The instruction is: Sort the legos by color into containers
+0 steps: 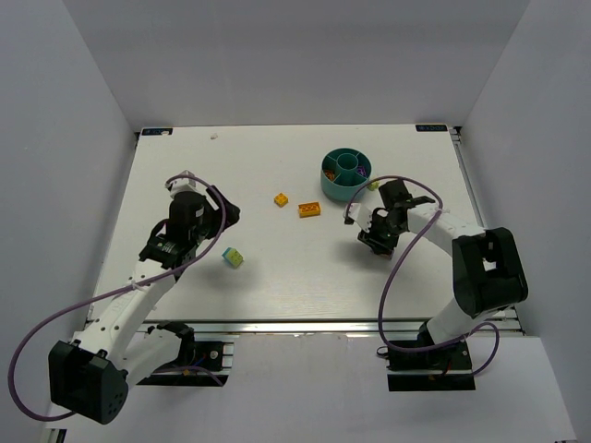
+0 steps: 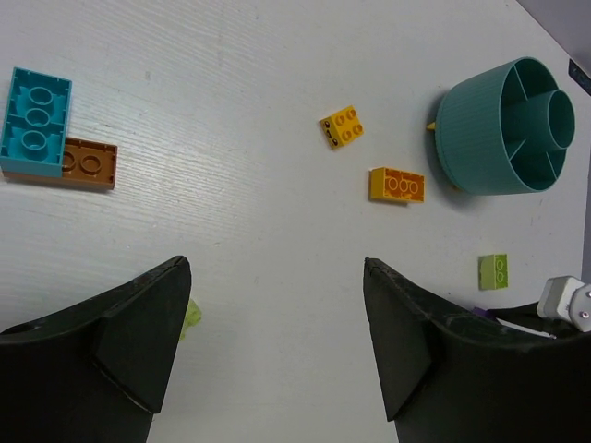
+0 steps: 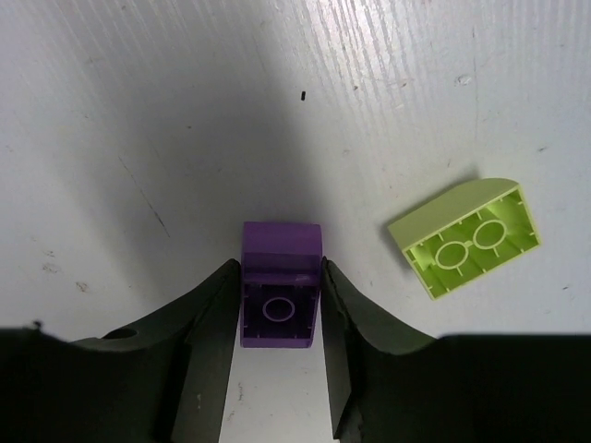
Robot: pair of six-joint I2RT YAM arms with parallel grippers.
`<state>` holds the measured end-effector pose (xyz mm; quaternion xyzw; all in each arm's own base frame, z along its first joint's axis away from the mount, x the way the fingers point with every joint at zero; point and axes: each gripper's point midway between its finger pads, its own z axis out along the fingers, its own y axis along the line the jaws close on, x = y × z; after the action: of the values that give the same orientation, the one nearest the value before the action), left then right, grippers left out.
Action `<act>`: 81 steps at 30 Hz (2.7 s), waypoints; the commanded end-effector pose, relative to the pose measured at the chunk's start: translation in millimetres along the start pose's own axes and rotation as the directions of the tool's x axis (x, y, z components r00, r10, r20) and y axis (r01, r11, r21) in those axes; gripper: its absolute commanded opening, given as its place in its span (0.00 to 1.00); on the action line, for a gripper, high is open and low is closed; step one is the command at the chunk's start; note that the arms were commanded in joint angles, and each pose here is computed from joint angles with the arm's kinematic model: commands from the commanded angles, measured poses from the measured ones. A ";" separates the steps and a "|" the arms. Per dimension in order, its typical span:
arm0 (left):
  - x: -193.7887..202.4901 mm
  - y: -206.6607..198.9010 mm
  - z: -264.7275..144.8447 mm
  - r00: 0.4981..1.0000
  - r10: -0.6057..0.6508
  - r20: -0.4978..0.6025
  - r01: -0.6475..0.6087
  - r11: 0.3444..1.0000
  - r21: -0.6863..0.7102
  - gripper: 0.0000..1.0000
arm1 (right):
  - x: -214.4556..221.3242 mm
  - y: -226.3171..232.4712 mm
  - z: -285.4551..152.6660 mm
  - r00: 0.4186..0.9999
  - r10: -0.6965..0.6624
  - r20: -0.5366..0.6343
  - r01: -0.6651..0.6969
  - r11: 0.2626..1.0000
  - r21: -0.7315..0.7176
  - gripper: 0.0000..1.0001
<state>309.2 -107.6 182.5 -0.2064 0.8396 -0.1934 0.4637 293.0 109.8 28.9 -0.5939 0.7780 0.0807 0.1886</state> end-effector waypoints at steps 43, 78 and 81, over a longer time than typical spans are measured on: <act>-19.3 0.5 9.8 1.000 -0.021 0.006 0.021 0.999 -0.029 0.85 | -163.4 -251.1 -111.3 0.288 0.636 0.716 -0.515 0.733 -0.444 0.11; -20.5 -3.2 15.2 1.000 -0.021 -0.015 0.021 0.999 -0.035 0.85 | -136.0 -237.2 -54.7 0.329 0.685 0.650 -0.516 0.707 -0.484 0.64; -20.6 -2.5 15.2 1.000 -0.019 -0.015 0.019 0.999 -0.038 0.85 | -136.5 -237.0 -56.0 0.333 0.680 0.654 -0.512 0.712 -0.480 0.64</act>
<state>329.3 -102.0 174.3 -0.2202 0.8539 -0.1750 0.4378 538.4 143.6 158.5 -0.1645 0.7608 0.4761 0.4092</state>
